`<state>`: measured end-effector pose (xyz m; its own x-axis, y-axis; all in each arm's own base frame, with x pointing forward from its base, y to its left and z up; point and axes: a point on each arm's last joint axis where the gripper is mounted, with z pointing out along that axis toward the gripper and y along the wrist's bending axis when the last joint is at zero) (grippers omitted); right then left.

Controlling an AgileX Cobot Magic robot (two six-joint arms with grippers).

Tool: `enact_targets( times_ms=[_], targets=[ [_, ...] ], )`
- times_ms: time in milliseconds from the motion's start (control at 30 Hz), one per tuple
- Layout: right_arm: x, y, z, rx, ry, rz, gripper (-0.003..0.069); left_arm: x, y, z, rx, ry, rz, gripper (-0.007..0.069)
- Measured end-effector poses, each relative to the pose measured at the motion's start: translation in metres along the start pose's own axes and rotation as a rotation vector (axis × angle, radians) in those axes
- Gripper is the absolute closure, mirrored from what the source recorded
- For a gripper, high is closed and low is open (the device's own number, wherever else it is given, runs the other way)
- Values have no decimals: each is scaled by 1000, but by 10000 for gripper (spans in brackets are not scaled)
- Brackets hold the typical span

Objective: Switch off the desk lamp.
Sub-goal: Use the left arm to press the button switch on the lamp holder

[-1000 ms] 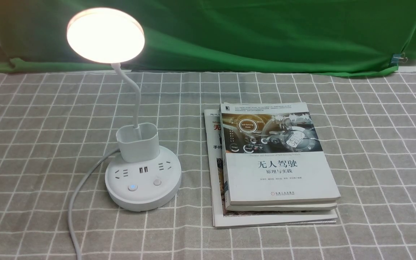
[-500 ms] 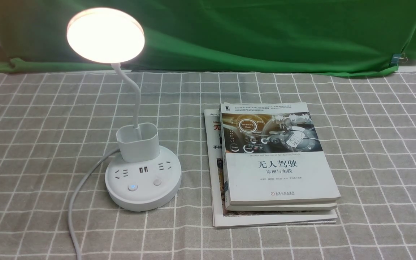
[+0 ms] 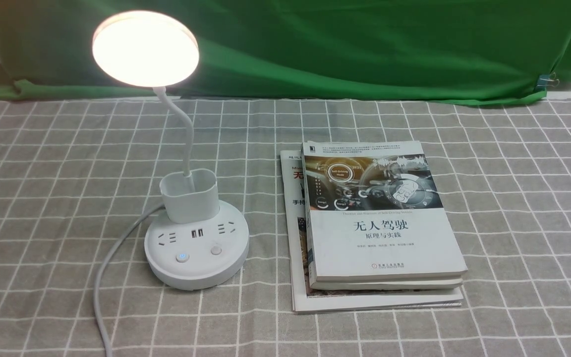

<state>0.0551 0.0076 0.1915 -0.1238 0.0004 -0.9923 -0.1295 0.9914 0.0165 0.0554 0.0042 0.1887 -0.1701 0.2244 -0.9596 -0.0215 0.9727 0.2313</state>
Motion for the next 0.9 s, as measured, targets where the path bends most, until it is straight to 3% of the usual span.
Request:
enact_targets(
  times_ms=[133, 333, 400, 900],
  targets=[
    [0, 0, 0, 0, 0, 0, 622, -2, 0, 0, -3, -17, 1, 621],
    [0, 0, 0, 0, 0, 0, 622, -15, -2, -1, 76, -148, -647, 621],
    [0, 0, 0, 0, 0, 0, 622, -17, -1, -2, 85, -178, -762, 621],
    [0, 0, 0, 0, 0, 0, 622, -27, 7, -4, 59, -313, -894, 621]
  ],
)
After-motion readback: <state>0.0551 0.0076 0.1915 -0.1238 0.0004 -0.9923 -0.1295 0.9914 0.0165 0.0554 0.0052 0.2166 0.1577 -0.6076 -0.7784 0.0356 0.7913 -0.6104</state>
